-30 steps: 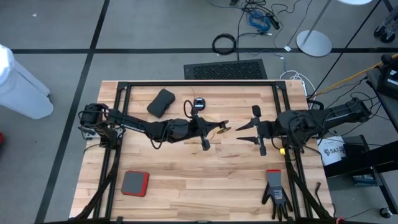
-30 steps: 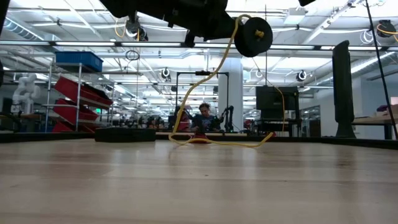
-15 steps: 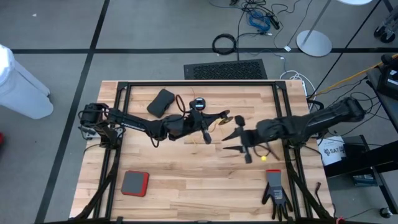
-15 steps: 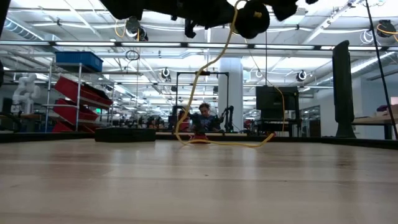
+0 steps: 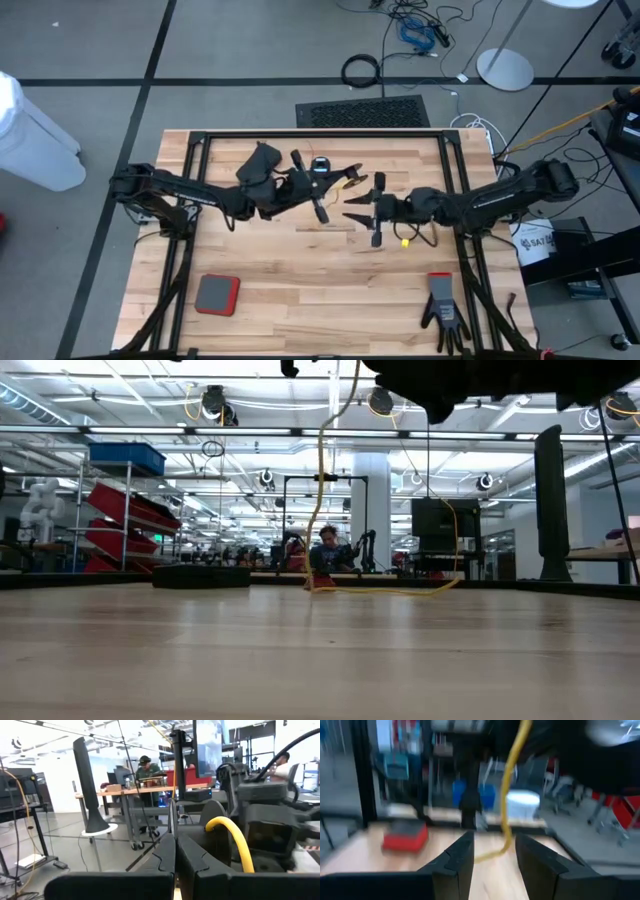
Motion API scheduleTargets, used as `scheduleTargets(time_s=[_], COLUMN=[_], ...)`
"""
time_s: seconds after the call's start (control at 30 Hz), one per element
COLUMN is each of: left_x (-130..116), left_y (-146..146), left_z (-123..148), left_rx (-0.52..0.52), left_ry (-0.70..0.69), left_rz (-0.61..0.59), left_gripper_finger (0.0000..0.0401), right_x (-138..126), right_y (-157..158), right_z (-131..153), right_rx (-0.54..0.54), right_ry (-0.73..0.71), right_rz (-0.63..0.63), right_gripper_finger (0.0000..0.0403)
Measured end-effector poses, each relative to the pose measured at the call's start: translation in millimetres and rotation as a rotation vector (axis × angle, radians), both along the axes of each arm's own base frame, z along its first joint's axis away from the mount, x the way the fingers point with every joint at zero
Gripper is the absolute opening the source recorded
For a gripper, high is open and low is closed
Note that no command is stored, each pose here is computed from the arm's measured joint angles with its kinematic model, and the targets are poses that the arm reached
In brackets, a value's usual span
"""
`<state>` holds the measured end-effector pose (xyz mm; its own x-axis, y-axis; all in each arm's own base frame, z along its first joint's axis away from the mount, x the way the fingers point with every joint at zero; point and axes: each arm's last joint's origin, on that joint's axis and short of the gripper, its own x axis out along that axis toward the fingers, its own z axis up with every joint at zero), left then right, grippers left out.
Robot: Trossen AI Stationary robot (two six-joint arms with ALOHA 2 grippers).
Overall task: Coil cords
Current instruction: Coil the yellow wire onto the black spool
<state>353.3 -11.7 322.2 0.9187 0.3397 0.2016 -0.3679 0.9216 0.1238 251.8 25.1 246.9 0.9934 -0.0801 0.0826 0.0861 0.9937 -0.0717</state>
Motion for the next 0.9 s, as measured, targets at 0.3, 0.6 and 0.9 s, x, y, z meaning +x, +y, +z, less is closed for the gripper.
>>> scheduleTargets(time_s=[0.3,0.6,0.9], left_x=[-0.4,0.7,0.9], left_y=[-1.1,-2.9,-8.9], left_z=[1.8,-0.7,-2.1], left_rx=[-0.004,-0.002,0.002], left_ry=[-0.017,0.006,0.022], left_rz=[-0.043,-0.107,-0.141], left_gripper_finger=[0.0,0.0,0.0], right_x=[19.3,35.5,47.7], right_y=[-1.9,-10.6,-10.5], right_z=[-40.4,-59.1,-66.6], right_rx=[0.067,0.082,0.108], right_ry=[-0.113,-0.249,-0.235], right_rz=[0.079,0.055,0.053], right_gripper_finger=[0.0132,0.0132,0.0109])
